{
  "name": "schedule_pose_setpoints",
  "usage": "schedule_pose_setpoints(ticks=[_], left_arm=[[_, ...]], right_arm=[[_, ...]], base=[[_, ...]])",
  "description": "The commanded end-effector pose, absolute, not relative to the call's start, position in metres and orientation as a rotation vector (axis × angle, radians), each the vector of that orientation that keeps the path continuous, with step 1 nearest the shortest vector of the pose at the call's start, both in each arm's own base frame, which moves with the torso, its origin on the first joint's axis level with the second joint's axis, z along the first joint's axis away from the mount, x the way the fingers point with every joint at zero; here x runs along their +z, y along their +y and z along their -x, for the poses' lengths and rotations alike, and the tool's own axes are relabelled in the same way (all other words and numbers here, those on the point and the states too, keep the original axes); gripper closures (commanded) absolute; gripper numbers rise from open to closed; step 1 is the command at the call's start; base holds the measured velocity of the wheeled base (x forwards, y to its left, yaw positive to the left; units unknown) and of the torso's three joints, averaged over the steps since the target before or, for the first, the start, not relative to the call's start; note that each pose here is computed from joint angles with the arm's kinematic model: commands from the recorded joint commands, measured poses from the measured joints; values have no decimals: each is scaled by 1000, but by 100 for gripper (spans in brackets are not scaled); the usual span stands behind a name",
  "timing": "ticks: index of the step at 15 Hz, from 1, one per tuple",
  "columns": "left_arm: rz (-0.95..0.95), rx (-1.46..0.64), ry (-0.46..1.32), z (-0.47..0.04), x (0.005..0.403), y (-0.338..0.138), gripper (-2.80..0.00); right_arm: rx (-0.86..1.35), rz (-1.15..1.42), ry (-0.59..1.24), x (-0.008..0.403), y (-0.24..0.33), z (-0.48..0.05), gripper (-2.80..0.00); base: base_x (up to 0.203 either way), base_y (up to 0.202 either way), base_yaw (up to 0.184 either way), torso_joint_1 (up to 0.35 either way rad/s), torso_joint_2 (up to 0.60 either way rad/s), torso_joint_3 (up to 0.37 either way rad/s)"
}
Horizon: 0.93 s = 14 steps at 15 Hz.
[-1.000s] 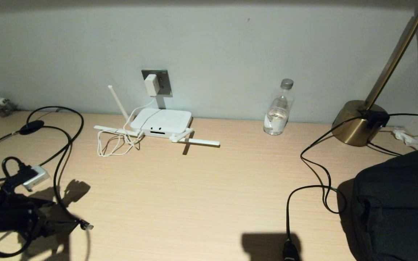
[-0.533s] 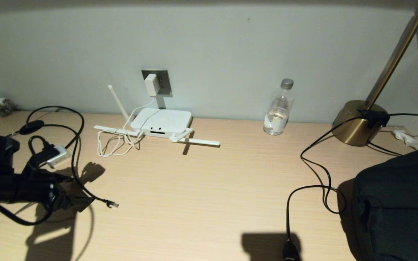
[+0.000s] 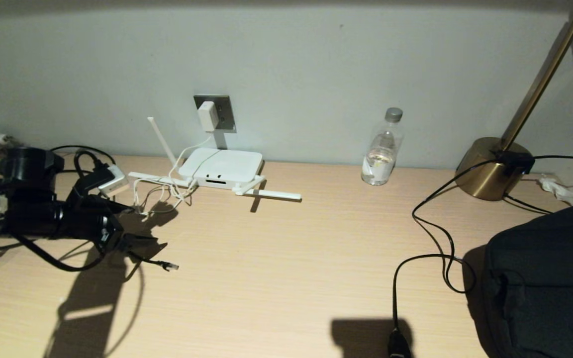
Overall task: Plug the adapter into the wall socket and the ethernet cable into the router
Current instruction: Pick up cable
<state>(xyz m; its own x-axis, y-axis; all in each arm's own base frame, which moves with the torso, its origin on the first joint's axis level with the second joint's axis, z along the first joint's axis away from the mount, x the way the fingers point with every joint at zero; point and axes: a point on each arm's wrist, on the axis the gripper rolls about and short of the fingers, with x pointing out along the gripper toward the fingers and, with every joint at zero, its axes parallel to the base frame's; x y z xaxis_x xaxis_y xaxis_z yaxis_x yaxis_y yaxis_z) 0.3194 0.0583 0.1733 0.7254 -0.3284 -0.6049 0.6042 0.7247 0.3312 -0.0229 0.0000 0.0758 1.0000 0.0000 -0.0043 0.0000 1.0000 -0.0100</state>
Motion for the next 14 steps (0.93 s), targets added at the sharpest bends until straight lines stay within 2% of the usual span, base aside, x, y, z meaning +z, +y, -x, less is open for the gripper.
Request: schedule_pose_setpoints(ticks=[1,4,7,14], left_arm=[[-580,-537,484,-305,195,51,-280],[-602,-557,431,-276,212,45,-280],[-755,-682,356,-267,204,44,-280],[-1015,-896,353,-255,168,42,-280]], right_arm=[[0,9,5,76,0,23,0],[0,8,4,76,0,23,0],[0,5,5,75,0,23,0],[0,4,5,75,0,23,0]], base=[[0,0,0,0,0,0],[0,0,0,0,0,0],[0,0,0,0,0,0],[0,0,0,0,0,0]])
